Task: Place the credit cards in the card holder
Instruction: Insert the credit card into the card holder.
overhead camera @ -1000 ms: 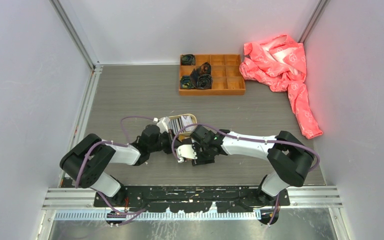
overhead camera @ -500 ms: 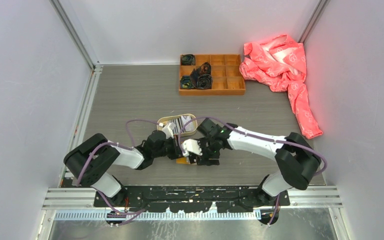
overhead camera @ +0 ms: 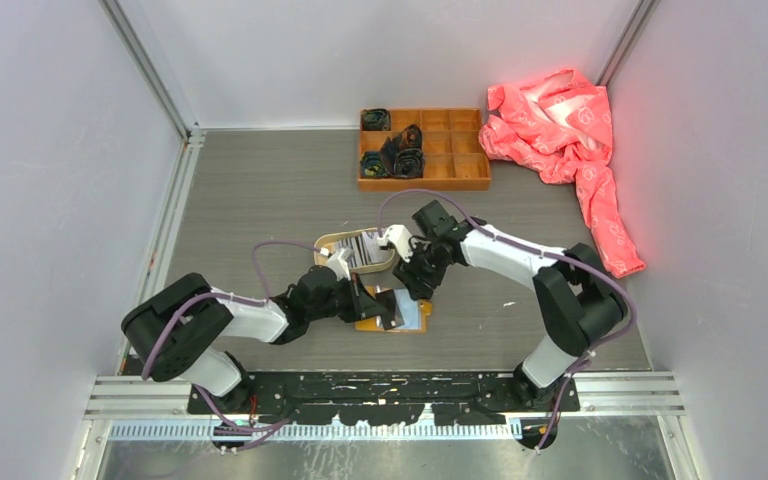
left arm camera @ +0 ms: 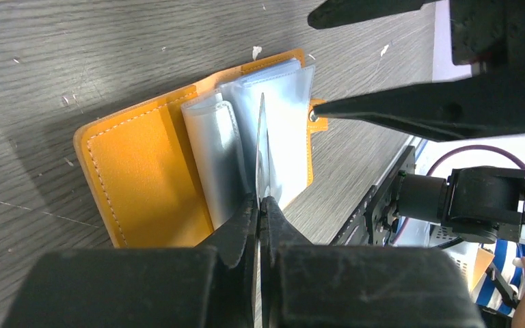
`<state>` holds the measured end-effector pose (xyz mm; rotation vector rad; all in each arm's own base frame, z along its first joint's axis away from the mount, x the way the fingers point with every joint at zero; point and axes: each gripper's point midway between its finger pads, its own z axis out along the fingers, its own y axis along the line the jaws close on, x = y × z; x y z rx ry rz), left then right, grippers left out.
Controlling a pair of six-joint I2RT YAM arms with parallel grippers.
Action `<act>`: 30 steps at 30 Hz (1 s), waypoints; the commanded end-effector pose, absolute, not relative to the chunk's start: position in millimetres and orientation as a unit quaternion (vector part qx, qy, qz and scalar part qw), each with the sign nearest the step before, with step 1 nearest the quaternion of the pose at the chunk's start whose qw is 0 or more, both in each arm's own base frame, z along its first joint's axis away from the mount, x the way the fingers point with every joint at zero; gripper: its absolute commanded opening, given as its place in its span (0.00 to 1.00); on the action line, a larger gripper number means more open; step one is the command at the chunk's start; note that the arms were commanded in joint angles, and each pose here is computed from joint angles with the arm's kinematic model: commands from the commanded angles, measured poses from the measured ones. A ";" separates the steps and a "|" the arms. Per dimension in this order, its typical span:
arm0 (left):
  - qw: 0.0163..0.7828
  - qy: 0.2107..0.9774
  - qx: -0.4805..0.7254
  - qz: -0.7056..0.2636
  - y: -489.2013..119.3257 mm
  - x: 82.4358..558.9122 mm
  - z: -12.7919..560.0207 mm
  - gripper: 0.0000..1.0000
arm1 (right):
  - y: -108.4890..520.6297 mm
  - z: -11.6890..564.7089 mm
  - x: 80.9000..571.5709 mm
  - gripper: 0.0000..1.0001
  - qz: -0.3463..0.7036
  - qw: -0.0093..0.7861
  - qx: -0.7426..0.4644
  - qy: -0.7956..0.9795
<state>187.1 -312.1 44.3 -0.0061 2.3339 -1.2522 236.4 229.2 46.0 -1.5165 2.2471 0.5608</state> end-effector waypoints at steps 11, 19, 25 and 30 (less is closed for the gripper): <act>0.221 0.878 0.006 -0.425 -308.4 180.7 30.6 0.00 | 231.7 36.4 251.3 0.43 0.203 0.145 -0.474 0.844; 0.194 0.909 0.016 -0.367 -303.9 183.3 25.6 0.00 | 229.0 30.1 255.4 0.30 0.190 0.142 -0.467 0.852; 0.175 0.922 0.012 -0.345 -297.8 178.5 22.0 0.00 | 230.4 27.9 255.3 0.25 0.187 0.143 -0.466 0.853; 0.160 0.929 0.011 -0.335 -296.5 175.2 19.7 0.00 | 235.9 26.9 250.8 0.24 0.185 0.141 -0.478 0.847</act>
